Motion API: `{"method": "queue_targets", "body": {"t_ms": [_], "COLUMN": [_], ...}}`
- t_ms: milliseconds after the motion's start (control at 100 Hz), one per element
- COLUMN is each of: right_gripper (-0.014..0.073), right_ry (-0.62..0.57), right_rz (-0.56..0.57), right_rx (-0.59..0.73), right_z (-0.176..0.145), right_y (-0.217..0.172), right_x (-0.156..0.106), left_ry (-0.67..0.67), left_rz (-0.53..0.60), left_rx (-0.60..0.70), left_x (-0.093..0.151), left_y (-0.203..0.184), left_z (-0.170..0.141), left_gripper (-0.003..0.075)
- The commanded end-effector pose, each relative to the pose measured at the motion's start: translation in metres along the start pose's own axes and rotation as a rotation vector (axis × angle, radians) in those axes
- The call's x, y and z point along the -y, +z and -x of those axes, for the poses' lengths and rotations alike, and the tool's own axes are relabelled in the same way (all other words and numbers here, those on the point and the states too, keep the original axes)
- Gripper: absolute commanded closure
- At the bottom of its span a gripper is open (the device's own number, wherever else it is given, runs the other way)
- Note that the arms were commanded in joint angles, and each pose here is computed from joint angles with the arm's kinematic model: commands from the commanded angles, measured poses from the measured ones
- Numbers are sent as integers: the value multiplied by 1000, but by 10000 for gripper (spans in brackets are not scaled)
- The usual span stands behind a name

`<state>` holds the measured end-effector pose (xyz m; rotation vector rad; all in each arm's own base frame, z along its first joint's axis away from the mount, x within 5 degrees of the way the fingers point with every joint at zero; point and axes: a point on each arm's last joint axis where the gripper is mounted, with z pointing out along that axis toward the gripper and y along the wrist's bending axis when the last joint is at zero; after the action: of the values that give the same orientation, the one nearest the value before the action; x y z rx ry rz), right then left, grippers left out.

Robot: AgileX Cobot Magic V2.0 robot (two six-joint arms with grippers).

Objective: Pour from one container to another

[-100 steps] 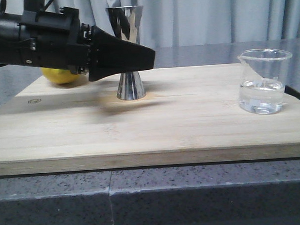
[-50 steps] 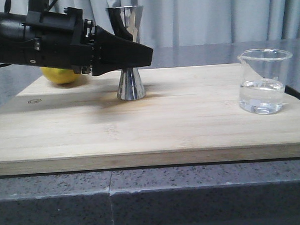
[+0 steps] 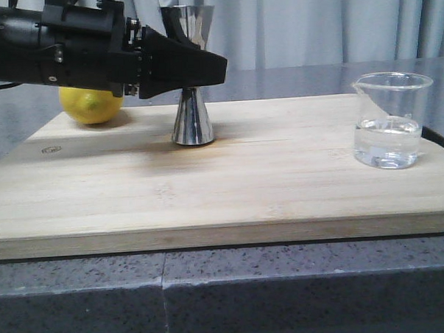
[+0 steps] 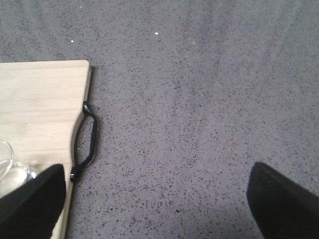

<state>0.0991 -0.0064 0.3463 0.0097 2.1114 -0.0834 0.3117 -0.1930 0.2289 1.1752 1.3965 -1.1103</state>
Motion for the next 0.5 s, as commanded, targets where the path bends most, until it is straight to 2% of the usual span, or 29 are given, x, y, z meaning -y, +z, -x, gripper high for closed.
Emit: {"method": "queue_targets", "body": {"t_ms": [0, 220, 490], "right_gripper": [-55, -53, -53], "right_ry": [-10, -30, -109], "right_rz": [-1, 7, 145], "right_rx": [95, 97, 49], "right_z": [15, 16, 23], "right_y": [-4, -4, 15], "right_x": [0, 0, -13], "left_ry": [40, 41, 81], "left_rz": [-55, -57, -57], "left_rx": [165, 182, 200], "left_x": [8, 6, 14], "left_y": [-2, -2, -7], "left_z": [40, 52, 67], "left_gripper": [500, 500, 500]}}
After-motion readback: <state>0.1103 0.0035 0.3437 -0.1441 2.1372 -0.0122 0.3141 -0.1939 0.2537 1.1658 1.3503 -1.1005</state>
